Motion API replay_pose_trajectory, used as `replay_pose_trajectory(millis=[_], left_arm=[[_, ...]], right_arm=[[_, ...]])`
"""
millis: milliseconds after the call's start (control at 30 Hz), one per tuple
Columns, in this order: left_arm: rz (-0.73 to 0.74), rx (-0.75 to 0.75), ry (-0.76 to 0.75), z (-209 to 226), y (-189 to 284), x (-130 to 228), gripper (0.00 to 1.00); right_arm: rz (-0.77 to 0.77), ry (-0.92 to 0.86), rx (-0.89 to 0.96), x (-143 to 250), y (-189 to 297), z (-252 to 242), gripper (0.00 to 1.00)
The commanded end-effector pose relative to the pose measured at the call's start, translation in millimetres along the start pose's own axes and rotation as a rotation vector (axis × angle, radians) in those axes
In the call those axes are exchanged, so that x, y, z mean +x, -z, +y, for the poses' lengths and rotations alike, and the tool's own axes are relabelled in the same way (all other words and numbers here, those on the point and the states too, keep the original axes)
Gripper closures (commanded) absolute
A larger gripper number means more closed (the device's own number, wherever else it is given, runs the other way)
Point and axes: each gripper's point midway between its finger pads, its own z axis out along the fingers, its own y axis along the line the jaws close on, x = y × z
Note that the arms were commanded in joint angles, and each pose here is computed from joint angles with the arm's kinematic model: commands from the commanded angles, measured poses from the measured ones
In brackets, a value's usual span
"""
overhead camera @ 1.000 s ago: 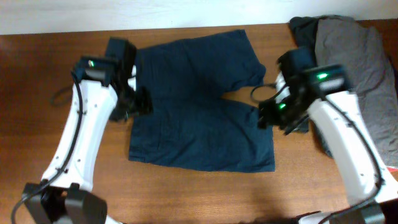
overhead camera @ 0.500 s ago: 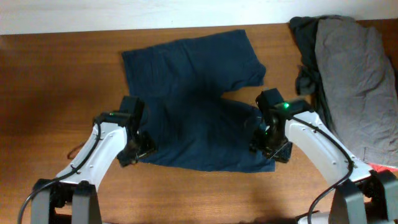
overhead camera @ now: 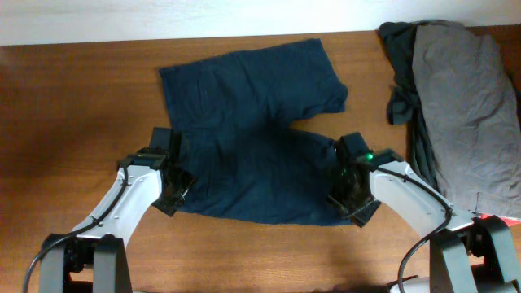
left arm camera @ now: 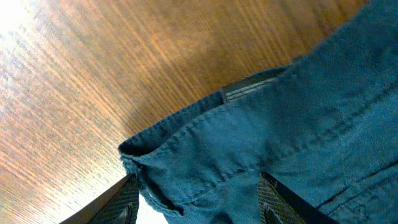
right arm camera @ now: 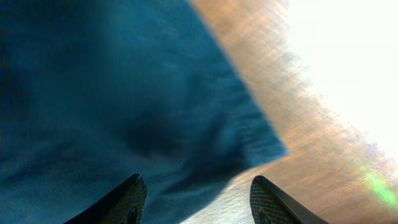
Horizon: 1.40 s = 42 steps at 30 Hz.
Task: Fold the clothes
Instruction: 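Grasp the bottom hems of both shorts legs with both grippers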
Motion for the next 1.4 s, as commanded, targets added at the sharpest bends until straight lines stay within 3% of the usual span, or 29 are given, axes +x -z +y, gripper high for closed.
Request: replay_pose_trajectory(millis=[0, 167, 433, 700, 867, 1000, 1367], left_arm=[[0.035, 0.010, 0.075, 4, -1, 8, 0.39], [0.075, -0.036, 0.072, 16, -2, 18, 0.39], [0.018, -0.102, 0.068, 37, -12, 14, 0.38], [-0.031, -0.018, 0.073, 32, -36, 11, 0.38], [-0.028, -0.023, 0.065, 33, -36, 12, 0.59], [-0.029, -0.023, 0.065, 33, -36, 11, 0.97], [-0.027, -0.022, 0.065, 33, -36, 12, 0.99]], right_arm=[[0.010, -0.063, 0.039, 6, -8, -13, 0.41], [0.021, -0.059, 0.047, 9, -10, -16, 0.41], [0.019, -0.041, 0.043, 8, -10, -15, 0.41], [-0.006, -0.031, 0.045, 3, -10, -15, 0.41], [-0.005, -0.031, 0.045, 4, -10, -15, 0.42], [-0.001, -0.032, 0.044, 4, -10, -15, 0.42], [-0.004, -0.032, 0.058, 5, -17, -21, 0.42]])
